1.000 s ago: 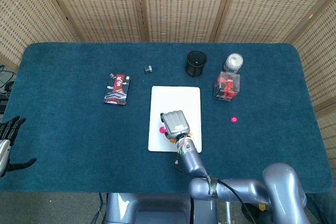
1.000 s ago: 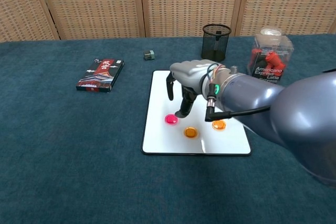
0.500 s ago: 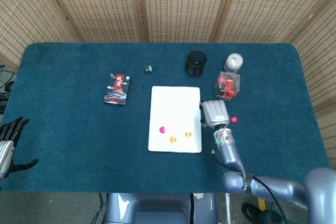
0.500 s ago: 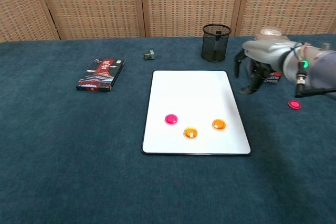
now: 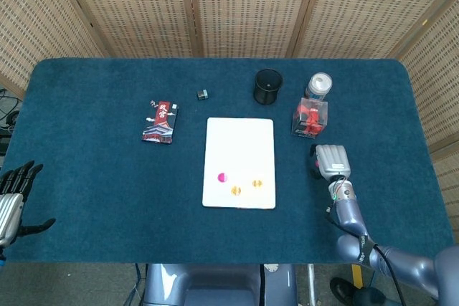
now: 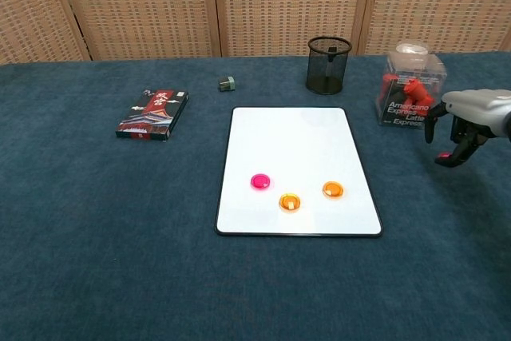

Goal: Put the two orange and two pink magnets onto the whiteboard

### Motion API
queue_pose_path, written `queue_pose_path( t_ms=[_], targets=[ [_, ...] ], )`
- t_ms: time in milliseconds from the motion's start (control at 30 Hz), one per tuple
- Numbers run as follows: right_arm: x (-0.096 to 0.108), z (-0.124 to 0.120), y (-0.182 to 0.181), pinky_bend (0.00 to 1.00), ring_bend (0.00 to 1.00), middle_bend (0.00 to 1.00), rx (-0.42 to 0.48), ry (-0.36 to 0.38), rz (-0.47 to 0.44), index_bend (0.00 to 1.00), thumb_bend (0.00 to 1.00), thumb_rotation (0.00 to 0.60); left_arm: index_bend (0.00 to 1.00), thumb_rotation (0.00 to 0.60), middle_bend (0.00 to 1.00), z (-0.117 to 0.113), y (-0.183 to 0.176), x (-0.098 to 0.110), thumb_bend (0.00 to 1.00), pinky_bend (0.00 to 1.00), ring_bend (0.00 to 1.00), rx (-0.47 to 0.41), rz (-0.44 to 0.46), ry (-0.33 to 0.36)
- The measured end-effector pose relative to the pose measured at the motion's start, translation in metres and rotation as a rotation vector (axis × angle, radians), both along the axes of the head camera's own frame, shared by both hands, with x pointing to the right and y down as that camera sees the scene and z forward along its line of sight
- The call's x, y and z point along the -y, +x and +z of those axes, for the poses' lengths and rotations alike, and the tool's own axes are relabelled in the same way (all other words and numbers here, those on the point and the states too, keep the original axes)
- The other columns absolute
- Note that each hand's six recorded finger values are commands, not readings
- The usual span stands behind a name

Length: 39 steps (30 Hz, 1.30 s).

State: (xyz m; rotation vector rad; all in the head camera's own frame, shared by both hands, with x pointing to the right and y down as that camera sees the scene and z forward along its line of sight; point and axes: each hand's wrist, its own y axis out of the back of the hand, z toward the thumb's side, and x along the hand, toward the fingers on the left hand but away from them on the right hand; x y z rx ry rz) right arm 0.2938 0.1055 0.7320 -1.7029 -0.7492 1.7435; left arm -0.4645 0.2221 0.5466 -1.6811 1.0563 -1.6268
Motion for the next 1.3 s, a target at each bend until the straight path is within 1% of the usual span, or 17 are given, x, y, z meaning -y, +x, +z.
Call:
queue_pose_path(
  t_ms=[467,767,1300],
  targets=[
    [0.0,0.009,0.004,1.0,1.0,0.96,-0.024,-0.009,-0.005,0.39,0.34,0.6,0.0,0.6,0.0,0.002,0.0,0.0,0.09,0.0,0.0,0.002,-0.004,-0.004],
    [0.001,0.014,0.013,1.0,1.0,0.96,-0.051,-0.021,0.006,0.39,0.34,0.6,0.0,0.6,0.0,0.002,-0.001,0.0,0.09,0.0,0.0,0.002,-0.006,-0.005],
    [0.001,0.023,0.025,1.0,1.0,0.96,-0.069,-0.038,0.034,0.39,0.35,0.6,0.0,0.6,0.0,0.003,0.001,-0.001,0.09,0.0,0.0,0.006,-0.001,-0.011]
  ],
)
